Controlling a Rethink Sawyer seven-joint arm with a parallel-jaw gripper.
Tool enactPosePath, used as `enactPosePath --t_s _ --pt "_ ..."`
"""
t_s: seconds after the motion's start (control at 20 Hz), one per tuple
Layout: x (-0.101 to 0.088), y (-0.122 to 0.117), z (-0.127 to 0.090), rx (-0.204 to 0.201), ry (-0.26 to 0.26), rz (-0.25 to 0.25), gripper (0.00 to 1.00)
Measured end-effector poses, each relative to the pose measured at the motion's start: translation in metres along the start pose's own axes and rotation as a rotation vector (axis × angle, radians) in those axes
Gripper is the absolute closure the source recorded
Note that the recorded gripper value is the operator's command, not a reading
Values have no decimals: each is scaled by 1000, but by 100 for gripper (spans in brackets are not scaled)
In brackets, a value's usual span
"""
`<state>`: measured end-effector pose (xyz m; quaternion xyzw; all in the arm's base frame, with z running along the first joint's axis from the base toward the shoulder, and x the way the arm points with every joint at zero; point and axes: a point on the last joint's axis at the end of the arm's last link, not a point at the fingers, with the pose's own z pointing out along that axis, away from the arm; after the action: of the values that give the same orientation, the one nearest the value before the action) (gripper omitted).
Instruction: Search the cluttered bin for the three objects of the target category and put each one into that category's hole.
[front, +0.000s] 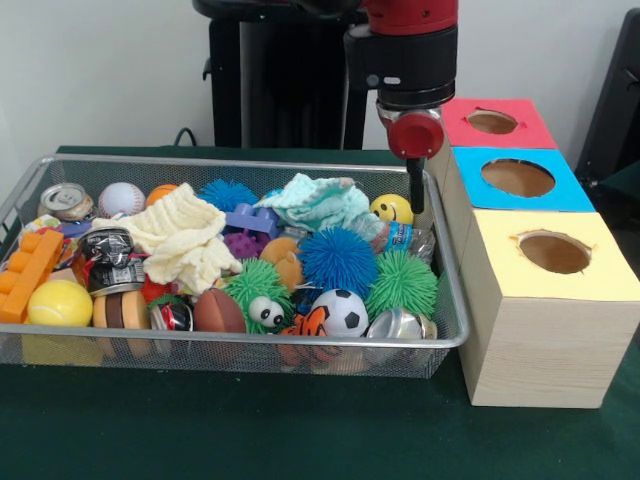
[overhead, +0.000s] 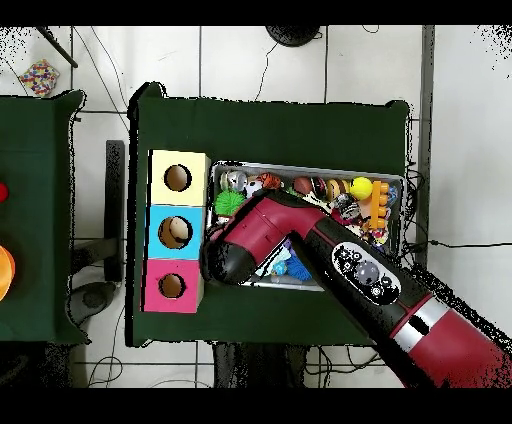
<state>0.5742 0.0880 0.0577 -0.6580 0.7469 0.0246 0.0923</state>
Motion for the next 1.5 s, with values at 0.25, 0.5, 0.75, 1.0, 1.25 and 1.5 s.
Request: enactPosePath --t_s 0.25,0.5,0.75,1.0,1.25,1.5 --pt "3 1 3 9 2 -5 0" --pt "9 2 9 26 13 -22 0" --pt "15 3 13 39 23 -33 0" --pt "21 4 17 50 29 -40 0" --pt "22 5 20 55 24 -43 0" --pt "18 8 24 58 14 -52 0"
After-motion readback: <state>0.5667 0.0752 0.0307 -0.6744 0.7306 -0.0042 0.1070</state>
